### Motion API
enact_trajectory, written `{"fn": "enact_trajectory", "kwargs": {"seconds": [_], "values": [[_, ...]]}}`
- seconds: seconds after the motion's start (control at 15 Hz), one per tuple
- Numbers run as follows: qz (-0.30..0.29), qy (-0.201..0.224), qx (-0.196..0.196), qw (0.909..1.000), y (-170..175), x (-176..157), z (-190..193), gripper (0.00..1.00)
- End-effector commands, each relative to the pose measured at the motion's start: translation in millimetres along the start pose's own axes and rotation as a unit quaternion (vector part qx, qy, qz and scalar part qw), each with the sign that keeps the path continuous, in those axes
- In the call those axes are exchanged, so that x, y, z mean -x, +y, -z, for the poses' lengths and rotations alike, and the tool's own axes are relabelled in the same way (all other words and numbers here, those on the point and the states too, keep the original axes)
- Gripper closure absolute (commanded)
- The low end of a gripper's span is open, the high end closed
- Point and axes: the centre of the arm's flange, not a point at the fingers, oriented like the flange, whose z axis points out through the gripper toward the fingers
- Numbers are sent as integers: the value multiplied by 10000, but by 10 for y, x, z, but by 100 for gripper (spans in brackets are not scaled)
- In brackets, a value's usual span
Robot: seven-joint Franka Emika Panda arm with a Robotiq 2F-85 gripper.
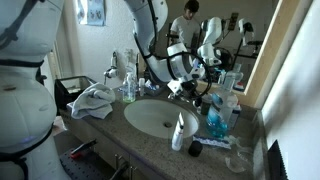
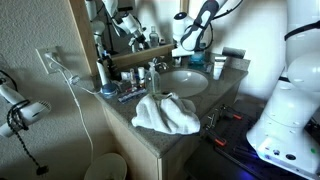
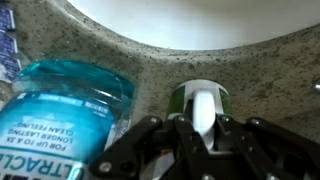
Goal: Put the mug cup in the sink
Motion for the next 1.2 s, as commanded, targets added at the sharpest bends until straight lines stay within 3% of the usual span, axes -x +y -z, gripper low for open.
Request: {"fn": "enact_trajectory", "kwargs": {"seconds": [0.0, 0.27, 0.6, 1.13], "values": [[-234, 111, -213, 9994, -10, -27, 279, 98], [-452, 179, -275, 9984, -23, -6, 571, 98], [-480, -43, -228, 9986, 60, 158, 931, 98], [-258, -712, 120, 9971, 261, 811, 1378, 98]]}}
